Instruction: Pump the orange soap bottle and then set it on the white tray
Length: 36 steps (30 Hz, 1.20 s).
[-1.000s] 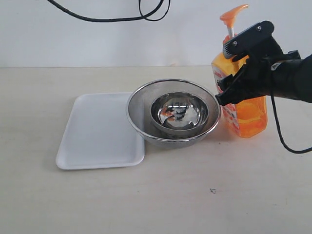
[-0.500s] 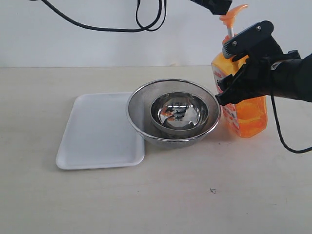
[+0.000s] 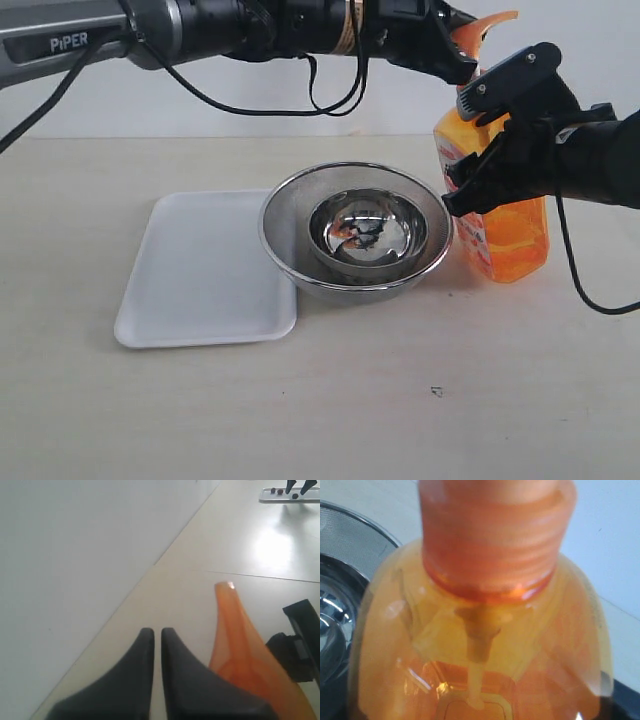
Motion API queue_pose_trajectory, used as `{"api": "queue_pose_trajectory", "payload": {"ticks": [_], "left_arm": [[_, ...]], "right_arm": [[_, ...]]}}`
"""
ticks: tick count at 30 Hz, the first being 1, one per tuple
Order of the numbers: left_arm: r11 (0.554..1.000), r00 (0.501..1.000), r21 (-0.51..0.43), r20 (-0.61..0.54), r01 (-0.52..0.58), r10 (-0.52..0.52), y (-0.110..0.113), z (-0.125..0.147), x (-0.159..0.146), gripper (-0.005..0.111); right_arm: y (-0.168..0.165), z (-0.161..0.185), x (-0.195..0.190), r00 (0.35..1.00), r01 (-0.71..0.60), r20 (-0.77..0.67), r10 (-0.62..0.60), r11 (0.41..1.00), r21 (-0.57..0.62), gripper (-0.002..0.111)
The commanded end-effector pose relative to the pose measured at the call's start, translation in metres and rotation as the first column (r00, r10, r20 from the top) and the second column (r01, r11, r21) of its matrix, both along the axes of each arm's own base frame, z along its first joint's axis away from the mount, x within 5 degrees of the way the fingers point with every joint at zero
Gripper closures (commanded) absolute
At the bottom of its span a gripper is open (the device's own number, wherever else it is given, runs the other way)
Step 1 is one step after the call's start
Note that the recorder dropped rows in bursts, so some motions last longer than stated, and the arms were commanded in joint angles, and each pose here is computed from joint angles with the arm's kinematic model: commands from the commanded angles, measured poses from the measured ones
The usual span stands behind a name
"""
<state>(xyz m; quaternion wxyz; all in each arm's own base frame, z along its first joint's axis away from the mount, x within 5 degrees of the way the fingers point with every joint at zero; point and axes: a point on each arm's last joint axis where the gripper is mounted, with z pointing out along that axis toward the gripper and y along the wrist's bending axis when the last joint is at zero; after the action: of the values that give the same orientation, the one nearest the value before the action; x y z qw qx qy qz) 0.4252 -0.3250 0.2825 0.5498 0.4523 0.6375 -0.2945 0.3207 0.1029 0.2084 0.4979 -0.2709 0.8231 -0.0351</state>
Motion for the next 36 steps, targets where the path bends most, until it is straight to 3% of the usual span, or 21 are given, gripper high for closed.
{"api": "queue_pose_trajectory", "payload": {"ticks": [1,7,12,25,31,36], "left_arm": [[0.999,1.0,-0.033,0.011,0.018,-0.018,-0.003,0.014,-0.003,0.102],[0.995,0.996,-0.061,0.038,0.079,-0.076,-0.009,0.03,-0.009,0.102],[0.986,0.989,-0.093,-0.033,0.137,-0.141,-0.011,0.031,-0.016,0.102],[0.961,0.961,-0.114,-0.088,0.253,-0.264,-0.013,0.036,-0.029,0.102],[0.986,0.99,-0.12,-0.056,0.119,-0.127,-0.009,0.041,-0.018,0.102],[0.988,0.993,-0.12,-0.054,0.097,-0.104,-0.009,0.04,-0.016,0.102]], "right_arm": [[-0.002,0.004,0.0,1.0,-0.006,0.016,0.006,1.0,-0.011,0.109],[-0.002,0.004,0.0,1.0,-0.009,0.017,0.009,1.0,-0.016,0.109],[-0.002,0.004,0.0,1.0,-0.01,0.018,0.01,1.0,-0.018,0.109],[-0.002,0.004,0.0,1.0,-0.015,0.02,0.015,1.0,-0.026,0.109],[-0.002,0.004,0.0,1.0,-0.016,0.016,0.017,1.0,-0.027,0.109],[-0.002,0.004,0.0,1.0,-0.015,0.018,0.016,1.0,-0.027,0.109]]}}
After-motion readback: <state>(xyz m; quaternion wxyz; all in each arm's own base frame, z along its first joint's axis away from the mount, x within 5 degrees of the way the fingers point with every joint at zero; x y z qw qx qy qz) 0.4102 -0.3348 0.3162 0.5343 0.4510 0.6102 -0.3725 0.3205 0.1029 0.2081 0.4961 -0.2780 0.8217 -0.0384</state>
